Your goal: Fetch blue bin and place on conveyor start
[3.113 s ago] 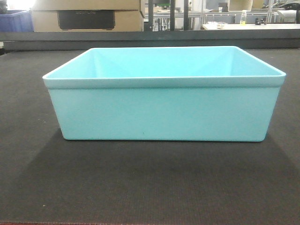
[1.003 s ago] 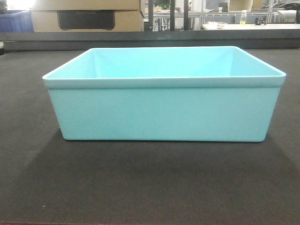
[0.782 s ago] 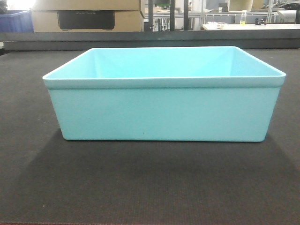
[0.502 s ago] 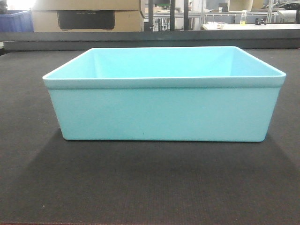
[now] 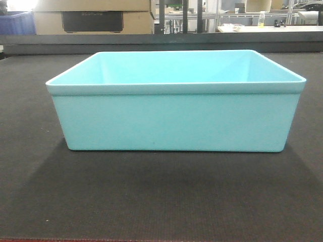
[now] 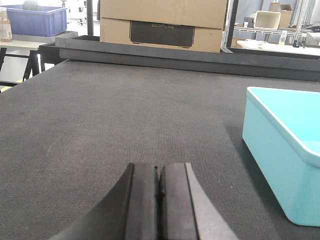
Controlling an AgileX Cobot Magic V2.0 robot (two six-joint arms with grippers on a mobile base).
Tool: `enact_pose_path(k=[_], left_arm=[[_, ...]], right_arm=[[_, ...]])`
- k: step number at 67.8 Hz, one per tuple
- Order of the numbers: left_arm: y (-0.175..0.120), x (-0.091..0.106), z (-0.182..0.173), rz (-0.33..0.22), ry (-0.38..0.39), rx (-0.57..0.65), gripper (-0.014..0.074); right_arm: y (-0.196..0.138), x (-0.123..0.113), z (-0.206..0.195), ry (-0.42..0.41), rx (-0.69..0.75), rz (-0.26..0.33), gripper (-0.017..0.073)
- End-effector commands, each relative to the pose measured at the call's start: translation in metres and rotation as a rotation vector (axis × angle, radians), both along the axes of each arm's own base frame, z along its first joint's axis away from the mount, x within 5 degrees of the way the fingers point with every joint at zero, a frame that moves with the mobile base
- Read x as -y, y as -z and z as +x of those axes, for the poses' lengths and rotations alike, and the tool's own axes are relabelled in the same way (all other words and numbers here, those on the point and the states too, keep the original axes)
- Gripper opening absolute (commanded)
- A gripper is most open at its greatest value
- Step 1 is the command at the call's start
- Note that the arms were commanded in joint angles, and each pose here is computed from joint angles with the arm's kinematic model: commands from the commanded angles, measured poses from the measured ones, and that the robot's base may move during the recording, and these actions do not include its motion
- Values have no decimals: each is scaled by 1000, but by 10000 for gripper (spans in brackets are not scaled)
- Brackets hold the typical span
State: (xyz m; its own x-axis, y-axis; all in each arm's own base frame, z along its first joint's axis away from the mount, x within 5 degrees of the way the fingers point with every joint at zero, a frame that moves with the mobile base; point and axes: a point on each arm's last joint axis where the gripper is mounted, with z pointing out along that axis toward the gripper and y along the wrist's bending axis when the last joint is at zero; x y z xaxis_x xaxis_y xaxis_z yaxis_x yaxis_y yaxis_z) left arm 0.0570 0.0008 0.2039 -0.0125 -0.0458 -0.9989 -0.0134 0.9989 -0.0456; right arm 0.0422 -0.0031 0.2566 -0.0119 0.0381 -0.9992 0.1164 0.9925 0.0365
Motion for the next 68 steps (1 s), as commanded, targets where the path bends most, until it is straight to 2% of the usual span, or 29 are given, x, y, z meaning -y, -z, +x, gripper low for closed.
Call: enact_pose_path(k=[1,11,15,17,68], left_arm=[[-3,0,-1,-4,-5,27,-111],[-3,0,-1,-4,-5,27,-111],[-3,0,-1,-4,-5,27,-111],[-3,0,-1,-4,-5,27,-111],[-3,0,-1,-4,-5,27,-111]], right_arm=[[19,2,6,19,19,-9,-162],[48,5,13,40,49,-15,-162],[42,6,13,49,114,-23,-162],[45,6,13,45,83,-19,-162],[45,6,13,45,82,-23,-162]])
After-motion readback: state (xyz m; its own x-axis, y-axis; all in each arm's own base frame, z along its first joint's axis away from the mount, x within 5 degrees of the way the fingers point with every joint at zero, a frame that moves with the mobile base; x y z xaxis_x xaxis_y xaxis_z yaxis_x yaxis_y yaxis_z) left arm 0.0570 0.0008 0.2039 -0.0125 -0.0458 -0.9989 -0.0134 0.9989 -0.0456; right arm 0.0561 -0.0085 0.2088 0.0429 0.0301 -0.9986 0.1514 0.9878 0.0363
